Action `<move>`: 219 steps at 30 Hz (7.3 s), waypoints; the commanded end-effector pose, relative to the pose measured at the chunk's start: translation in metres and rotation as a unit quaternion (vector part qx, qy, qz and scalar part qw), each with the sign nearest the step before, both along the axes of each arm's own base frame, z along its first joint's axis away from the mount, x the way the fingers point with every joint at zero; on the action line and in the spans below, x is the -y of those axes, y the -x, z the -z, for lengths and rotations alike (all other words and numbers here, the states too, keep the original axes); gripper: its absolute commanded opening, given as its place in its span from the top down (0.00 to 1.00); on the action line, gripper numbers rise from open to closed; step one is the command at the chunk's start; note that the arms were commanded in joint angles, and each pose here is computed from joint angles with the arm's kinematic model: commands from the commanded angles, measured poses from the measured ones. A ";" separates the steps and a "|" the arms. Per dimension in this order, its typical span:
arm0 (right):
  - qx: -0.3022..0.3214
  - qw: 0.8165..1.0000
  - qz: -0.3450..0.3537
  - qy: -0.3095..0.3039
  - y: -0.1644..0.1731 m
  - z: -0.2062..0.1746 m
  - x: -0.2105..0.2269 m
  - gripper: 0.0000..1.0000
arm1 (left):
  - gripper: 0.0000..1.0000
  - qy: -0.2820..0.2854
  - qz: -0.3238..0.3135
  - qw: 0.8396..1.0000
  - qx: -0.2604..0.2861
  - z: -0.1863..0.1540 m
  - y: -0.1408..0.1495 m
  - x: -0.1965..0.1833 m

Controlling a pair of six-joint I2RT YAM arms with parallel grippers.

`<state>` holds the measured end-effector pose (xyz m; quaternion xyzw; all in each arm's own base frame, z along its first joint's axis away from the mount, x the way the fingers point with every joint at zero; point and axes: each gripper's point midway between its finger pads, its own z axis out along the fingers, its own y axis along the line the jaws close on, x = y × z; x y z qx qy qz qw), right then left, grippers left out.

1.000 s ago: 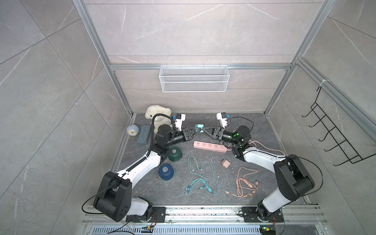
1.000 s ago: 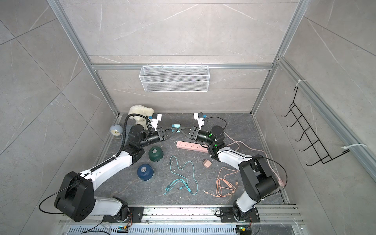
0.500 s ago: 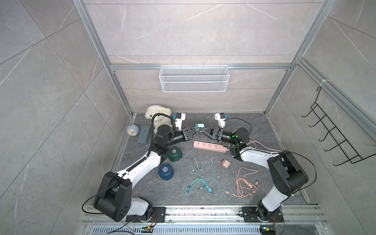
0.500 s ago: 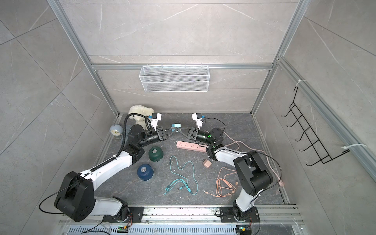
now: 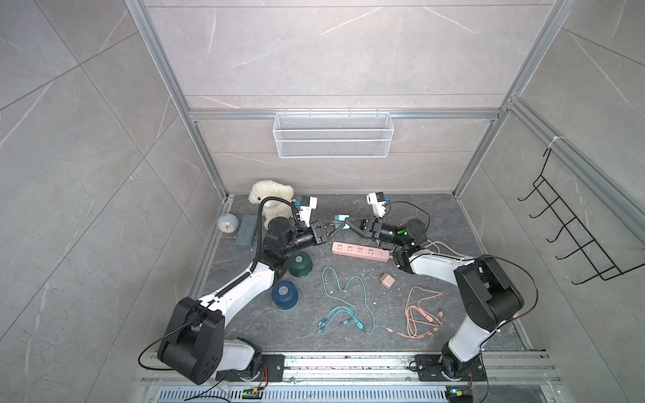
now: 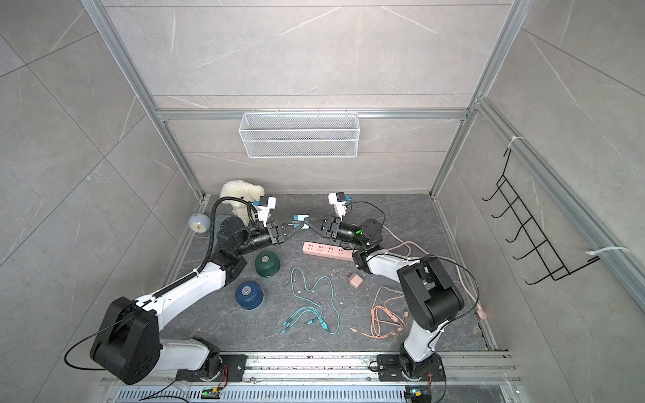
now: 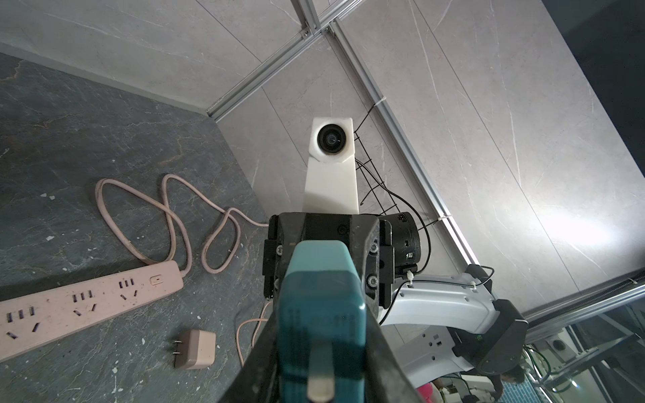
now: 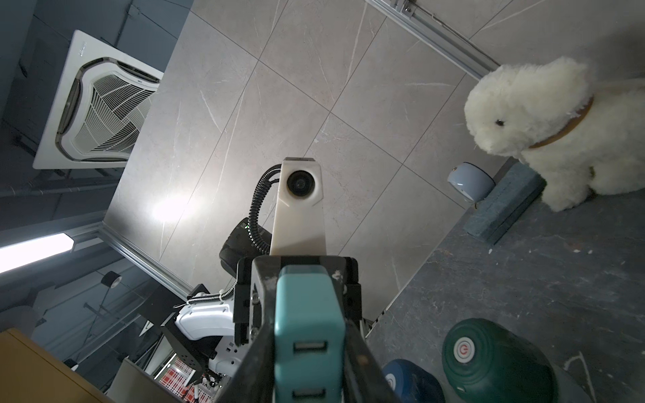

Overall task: Charge the cordless meat grinders
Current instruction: Pick up the plug from the center of the board, then insert the plug into the socket, then pick up the charging cable from the center of the board.

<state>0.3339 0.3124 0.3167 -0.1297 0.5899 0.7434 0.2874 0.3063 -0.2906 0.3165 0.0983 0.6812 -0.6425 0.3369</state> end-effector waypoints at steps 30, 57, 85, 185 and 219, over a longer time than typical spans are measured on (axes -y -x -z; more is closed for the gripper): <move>0.239 0.834 0.053 0.494 -0.022 0.093 0.070 0.84 | 0.16 -0.225 -0.124 0.964 -0.061 0.051 -0.017 -0.075; 0.408 0.600 -0.158 0.669 -0.065 0.216 0.112 0.84 | 0.16 -0.290 -0.168 0.937 -0.094 0.099 -0.054 -0.104; 0.350 0.588 -0.195 0.703 -0.065 0.249 0.127 0.84 | 0.17 -0.282 -0.159 0.940 -0.109 0.108 -0.058 -0.104; -0.024 0.811 0.074 0.580 0.186 0.266 0.014 0.46 | 0.25 -0.335 -0.127 0.925 -0.127 0.152 0.009 -0.073; -0.179 0.784 0.155 0.574 0.157 0.295 0.033 0.98 | 0.25 -0.332 -0.121 0.929 -0.112 0.146 0.008 -0.070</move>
